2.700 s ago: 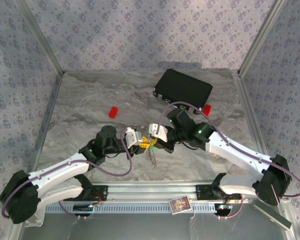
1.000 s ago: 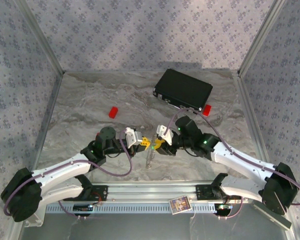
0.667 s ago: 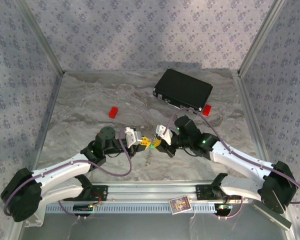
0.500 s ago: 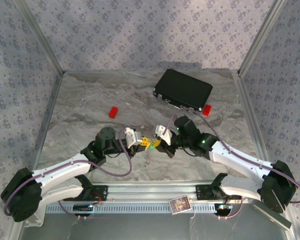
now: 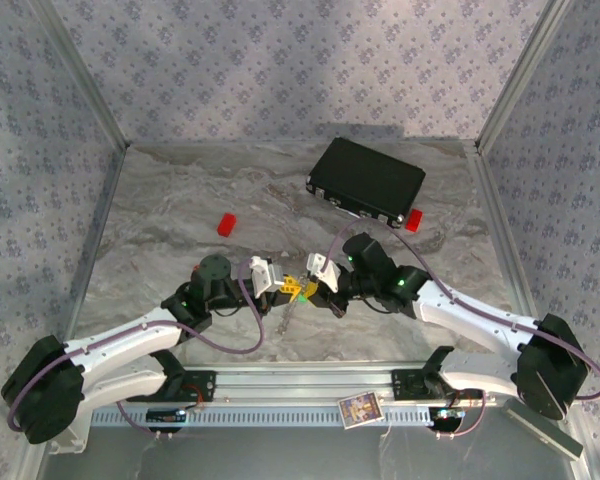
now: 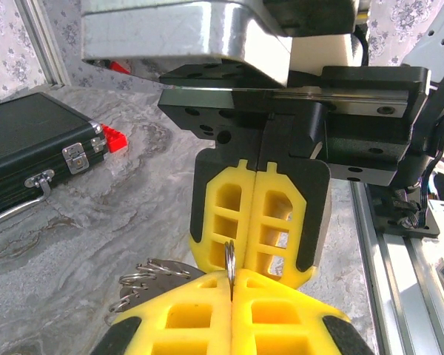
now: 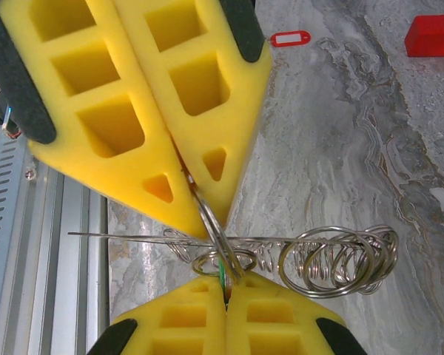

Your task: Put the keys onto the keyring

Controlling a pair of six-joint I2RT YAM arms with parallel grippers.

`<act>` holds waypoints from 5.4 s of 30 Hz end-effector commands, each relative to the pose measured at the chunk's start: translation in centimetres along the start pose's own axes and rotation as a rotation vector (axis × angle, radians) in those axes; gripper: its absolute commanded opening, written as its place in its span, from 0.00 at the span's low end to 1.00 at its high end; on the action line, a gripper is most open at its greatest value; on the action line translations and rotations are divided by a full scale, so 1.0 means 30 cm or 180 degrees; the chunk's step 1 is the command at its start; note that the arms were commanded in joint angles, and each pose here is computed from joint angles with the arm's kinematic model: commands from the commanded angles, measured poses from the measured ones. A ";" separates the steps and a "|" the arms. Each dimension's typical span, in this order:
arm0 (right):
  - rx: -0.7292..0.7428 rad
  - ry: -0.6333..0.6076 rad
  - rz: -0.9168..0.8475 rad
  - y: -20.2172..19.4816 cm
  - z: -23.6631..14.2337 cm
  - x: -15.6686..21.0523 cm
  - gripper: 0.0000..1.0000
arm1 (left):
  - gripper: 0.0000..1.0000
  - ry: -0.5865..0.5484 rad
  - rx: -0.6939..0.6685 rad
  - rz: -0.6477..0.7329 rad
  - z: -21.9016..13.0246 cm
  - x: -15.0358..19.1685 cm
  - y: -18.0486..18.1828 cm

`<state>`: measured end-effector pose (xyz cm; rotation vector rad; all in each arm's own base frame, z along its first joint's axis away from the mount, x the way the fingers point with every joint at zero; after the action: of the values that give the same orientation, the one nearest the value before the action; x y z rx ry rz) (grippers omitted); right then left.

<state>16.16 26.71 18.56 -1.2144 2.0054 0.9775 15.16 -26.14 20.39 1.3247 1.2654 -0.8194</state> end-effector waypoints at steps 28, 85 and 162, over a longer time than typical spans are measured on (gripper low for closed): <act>0.0064 -0.0381 0.0054 -0.009 -0.005 -0.005 0.34 | 0.00 -0.0262 -0.0021 0.0181 -0.004 -0.069 0.008; 0.0653 -0.0572 -0.0434 -0.010 -0.092 -0.047 0.00 | 0.00 -0.0142 -0.0166 0.0208 -0.016 -0.059 0.024; 0.1905 0.2174 -0.0781 -0.286 0.043 0.271 0.00 | 0.79 0.0392 -0.3449 -0.1851 -0.423 0.101 0.404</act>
<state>21.05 22.41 9.08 -1.4553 2.2778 -0.0842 24.47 -11.24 20.12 0.1666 1.9082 -0.2432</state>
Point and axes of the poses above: each hand's point on the last joint's axis, 136 mm out from that joint toward the fingers, its own z axis out along the fingers, its own y axis along the line the jaws close on, x = y × z, the point moved 4 cm from there along -z, back along the fingers, and after that the axes turned 14 degrees about z, right-handed, at the moved point
